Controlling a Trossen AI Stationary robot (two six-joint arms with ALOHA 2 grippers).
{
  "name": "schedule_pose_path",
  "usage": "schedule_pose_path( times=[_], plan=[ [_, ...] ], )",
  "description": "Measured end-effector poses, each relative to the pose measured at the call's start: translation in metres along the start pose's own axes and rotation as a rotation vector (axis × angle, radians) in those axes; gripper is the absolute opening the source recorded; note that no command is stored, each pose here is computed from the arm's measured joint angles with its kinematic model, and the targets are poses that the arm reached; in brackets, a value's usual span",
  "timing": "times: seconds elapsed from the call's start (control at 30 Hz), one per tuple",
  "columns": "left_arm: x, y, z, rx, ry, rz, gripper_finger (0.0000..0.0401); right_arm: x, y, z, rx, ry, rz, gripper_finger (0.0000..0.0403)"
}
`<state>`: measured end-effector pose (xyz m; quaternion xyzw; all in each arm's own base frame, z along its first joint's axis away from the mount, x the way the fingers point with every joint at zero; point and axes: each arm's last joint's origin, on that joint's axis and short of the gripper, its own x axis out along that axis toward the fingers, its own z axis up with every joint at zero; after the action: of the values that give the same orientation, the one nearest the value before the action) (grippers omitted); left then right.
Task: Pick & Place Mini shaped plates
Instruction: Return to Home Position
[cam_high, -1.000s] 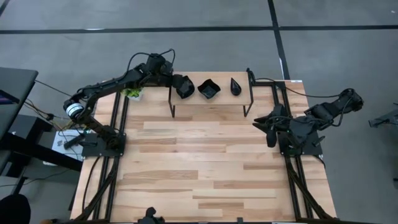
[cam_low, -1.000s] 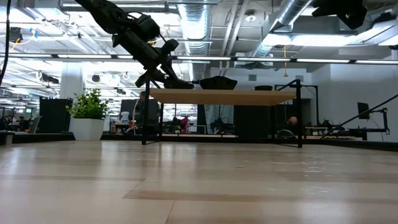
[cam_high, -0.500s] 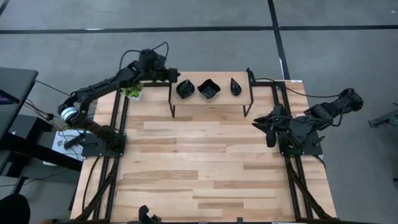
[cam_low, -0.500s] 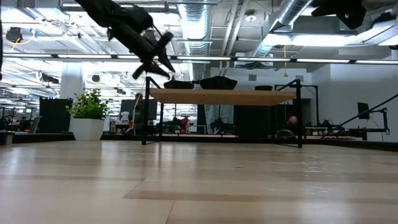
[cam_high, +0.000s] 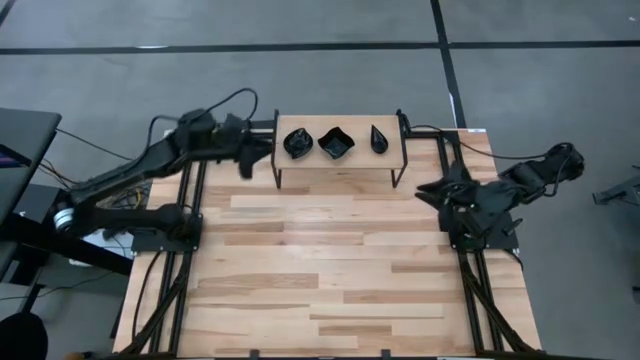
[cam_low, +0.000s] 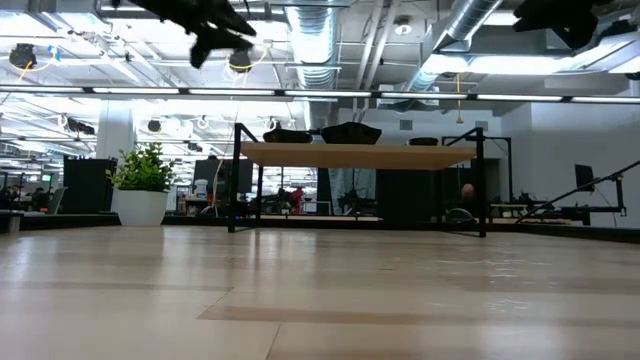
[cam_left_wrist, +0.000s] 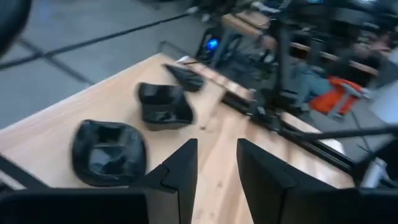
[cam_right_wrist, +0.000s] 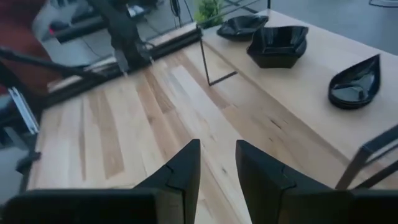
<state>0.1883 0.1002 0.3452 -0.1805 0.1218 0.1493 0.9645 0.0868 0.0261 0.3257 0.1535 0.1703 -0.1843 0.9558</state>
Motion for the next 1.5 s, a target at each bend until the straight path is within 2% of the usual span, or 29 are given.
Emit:
schedule_pose_path(
  times=[0.17, 0.27, 0.47, 0.6, 0.73, 0.77, 0.87, 1.0, 1.2, 1.33, 1.5],
  plan=[
    [-0.031, -0.016, -0.024, 0.052, -0.073, -0.091, 0.0113, -0.016, -0.018, 0.001, 0.076, -0.059, 0.045, 0.0098],
    [-0.048, -0.017, -0.038, 0.036, -0.144, -0.123, 0.0112, -0.018, -0.026, -0.007, 0.150, -0.124, 0.095, 0.0098],
    [-0.069, -0.012, -0.071, 0.016, -0.287, -0.174, 0.0116, 0.004, -0.028, -0.046, 0.250, -0.202, 0.256, 0.0098],
    [-0.075, -0.007, -0.091, 0.003, -0.308, -0.184, 0.0116, 0.015, -0.028, -0.067, 0.308, -0.245, 0.345, 0.0098],
    [-0.075, -0.003, -0.106, -0.120, -0.283, -0.212, 0.0116, 0.019, -0.034, -0.079, 0.344, -0.283, 0.354, 0.0098],
    [-0.074, -0.002, -0.110, -0.111, -0.268, -0.230, 0.0116, 0.019, -0.036, -0.081, 0.341, -0.290, 0.352, 0.0098],
    [-0.069, 0.000, -0.122, 0.037, -0.236, -0.276, 0.0116, 0.018, -0.039, -0.083, 0.295, -0.317, 0.345, 0.0098],
    [-0.064, 0.004, -0.133, 0.058, -0.274, -0.299, 0.0118, 0.018, -0.039, -0.082, 0.267, -0.329, 0.327, 0.0098],
    [-0.063, 0.007, -0.151, 0.149, -0.386, -0.403, 0.0116, 0.024, -0.037, -0.089, 0.265, -0.331, 0.331, 0.0098],
    [-0.060, 0.012, -0.169, 0.155, -0.420, -0.426, 0.0118, 0.034, -0.035, -0.102, 0.255, -0.322, 0.325, 0.0098],
    [-0.058, 0.016, -0.182, 0.131, -0.428, -0.440, 0.0116, 0.037, -0.035, -0.105, 0.261, -0.338, 0.312, 0.0098]
  ],
)
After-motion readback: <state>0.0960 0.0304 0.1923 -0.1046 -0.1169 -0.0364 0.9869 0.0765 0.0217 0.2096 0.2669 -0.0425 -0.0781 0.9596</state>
